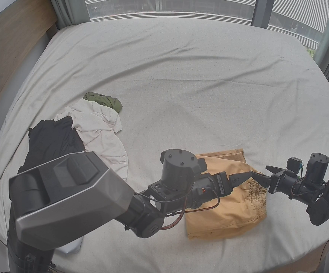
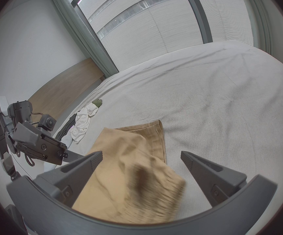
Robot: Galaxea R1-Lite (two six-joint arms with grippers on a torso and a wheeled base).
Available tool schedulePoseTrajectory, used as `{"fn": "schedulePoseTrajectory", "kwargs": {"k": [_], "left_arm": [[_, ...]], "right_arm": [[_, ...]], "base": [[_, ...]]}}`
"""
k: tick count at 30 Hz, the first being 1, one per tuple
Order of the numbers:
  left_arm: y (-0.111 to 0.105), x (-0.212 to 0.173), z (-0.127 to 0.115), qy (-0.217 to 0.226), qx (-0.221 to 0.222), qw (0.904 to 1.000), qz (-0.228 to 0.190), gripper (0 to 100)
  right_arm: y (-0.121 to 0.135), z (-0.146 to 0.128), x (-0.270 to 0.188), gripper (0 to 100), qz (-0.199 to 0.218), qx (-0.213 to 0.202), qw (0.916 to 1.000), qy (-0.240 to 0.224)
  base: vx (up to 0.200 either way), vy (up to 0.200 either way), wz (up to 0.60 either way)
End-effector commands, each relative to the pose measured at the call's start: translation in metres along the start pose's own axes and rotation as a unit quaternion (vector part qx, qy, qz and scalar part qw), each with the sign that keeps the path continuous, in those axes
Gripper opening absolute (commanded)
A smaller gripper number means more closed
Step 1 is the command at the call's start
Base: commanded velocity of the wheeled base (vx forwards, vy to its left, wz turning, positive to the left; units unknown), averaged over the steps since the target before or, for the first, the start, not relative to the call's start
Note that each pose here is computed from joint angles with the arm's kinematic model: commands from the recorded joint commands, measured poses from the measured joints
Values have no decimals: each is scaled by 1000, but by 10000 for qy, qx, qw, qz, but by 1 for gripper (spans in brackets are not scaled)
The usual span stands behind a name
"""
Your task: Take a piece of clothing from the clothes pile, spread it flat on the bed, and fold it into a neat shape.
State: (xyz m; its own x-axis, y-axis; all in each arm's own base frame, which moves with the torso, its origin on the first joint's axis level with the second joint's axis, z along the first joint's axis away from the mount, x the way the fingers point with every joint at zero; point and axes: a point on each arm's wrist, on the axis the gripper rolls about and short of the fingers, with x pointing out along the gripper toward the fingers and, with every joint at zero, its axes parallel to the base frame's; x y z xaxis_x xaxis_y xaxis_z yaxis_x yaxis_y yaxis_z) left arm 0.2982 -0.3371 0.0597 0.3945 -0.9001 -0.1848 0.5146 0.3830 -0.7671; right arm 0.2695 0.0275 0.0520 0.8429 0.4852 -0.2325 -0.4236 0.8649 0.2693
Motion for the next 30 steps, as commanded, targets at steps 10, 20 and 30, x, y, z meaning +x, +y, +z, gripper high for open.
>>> {"fn": "schedulePoseTrajectory", "kwargs": {"k": [10,20,30], "left_arm": [[-19,-62,35,-431,169,9988,159,100],[-16,-139,42,-918,485,9928,601,100],[2,-194,40,-1356,1247,9777,1011,100]], "right_arm": [[1,-1,-1,100,11,12,10000,34],[8,-5,0,100,115,5,9999,124],[11,-7,-1,100,127,23,9998,181]], "base": [[0,0,0],[0,0,0],[0,0,0]]}}
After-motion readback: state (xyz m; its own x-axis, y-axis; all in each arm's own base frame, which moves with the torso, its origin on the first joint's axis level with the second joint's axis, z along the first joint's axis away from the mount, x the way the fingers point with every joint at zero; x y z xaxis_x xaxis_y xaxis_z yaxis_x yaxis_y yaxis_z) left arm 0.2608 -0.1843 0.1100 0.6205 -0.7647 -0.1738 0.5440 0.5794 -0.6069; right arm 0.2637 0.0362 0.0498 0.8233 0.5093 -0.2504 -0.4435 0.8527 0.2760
